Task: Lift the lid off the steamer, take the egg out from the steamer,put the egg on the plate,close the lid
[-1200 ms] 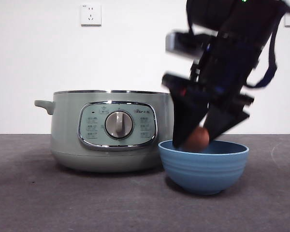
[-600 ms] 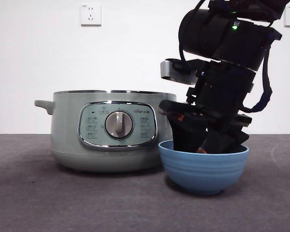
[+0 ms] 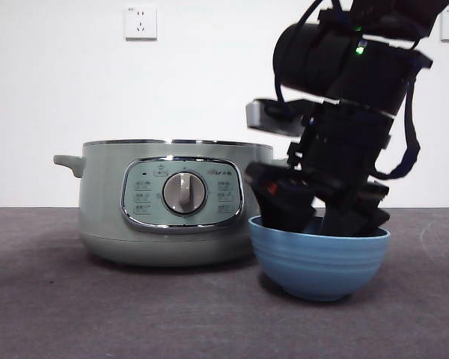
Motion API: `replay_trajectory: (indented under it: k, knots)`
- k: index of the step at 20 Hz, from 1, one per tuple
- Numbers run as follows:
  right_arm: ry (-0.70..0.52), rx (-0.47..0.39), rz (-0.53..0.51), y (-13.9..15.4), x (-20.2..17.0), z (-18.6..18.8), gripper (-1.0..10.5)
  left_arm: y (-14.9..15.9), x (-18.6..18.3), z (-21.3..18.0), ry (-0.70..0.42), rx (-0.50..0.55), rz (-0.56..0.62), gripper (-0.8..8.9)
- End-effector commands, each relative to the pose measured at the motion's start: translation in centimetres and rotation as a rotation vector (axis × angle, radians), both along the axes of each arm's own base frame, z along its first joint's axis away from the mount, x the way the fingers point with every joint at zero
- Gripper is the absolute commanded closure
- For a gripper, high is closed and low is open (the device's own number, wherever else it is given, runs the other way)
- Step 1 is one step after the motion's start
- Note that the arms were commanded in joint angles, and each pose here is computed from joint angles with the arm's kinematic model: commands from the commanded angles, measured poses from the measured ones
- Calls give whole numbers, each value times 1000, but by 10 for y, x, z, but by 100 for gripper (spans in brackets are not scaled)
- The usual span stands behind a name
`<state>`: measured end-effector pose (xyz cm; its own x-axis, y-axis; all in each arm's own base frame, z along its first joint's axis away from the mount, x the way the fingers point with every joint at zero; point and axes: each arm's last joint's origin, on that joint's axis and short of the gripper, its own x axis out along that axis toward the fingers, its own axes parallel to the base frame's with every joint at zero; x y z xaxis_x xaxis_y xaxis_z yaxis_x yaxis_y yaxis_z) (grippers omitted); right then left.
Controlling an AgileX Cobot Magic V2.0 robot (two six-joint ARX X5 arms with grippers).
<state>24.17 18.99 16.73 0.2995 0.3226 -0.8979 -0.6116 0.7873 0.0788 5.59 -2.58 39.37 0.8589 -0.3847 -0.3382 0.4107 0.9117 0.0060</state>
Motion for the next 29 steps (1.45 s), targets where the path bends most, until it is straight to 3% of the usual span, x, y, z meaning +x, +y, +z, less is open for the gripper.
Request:
replay_trajectory:
  k: [1,8,15,21,29]
  knots:
    - [-1,8,3,-1,-2,2,435,1,-2,6,-55,-22,-4,822]
    - [-181,144,0,-19,-26,72,437,-2,5,6,-47,-19,-7,822]
    - [-363,310,-22,-69,-90,148,437,-26,49,10,-39,-41,-81,822]
    - [-446,412,-51,-108,-140,175,437,-62,113,2,-46,-61,-151,822]
    - [-504,494,-73,-127,-164,184,438,-109,192,-40,-22,-27,-177,822]
